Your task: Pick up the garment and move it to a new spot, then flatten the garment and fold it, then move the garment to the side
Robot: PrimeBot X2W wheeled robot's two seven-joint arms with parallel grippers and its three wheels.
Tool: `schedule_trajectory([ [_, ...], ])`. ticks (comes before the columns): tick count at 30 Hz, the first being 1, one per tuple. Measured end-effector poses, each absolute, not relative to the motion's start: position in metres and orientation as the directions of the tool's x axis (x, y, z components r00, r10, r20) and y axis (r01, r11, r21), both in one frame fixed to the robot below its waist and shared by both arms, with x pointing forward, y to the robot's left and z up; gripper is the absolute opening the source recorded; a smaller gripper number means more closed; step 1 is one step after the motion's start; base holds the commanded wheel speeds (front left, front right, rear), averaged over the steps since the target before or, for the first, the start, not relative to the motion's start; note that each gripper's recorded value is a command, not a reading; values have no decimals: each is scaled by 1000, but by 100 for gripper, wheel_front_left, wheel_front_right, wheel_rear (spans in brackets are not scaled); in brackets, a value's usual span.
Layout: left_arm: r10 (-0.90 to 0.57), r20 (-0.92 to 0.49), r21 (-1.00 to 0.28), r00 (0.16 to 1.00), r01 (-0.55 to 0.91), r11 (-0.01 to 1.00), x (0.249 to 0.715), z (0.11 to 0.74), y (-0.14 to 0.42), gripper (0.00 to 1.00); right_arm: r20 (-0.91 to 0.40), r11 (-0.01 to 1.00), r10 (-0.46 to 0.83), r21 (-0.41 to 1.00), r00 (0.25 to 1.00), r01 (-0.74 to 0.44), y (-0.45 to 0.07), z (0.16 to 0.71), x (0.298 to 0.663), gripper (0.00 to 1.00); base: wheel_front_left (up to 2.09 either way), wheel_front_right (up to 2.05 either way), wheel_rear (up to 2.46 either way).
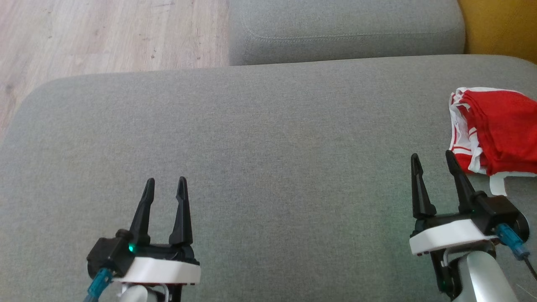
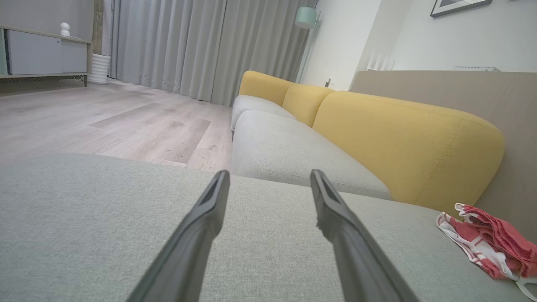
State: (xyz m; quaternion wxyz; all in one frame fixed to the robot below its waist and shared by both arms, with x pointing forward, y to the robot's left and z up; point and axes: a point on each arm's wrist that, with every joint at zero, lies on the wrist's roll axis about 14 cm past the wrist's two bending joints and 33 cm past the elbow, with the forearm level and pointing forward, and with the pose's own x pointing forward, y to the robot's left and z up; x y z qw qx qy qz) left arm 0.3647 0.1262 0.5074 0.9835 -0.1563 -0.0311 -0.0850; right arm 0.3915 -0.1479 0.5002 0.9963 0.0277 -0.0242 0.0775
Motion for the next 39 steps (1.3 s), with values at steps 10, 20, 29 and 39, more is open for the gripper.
schedule_trajectory([
  [10, -149, 94, -302, 984, 171, 938, 366, 509, 128, 100, 47, 986, 158, 53, 986, -160, -146, 498, 392, 100, 0, 0, 0],
  [20, -142, 93, -302, 985, 164, 939, 366, 509, 130, 100, 46, 985, 161, 55, 986, -163, -145, 498, 392, 100, 0, 0, 0],
  [29, -130, 86, -321, 988, 152, 935, 365, 507, 133, 0, 40, 984, 166, 59, 985, -168, -143, 496, 392, 0, 0, 0, 0],
  [39, -121, -60, -382, 991, 89, 920, 347, 463, 135, 0, -101, 983, 140, 136, 985, -125, -149, 452, 371, 0, 0, 0, 0],
])
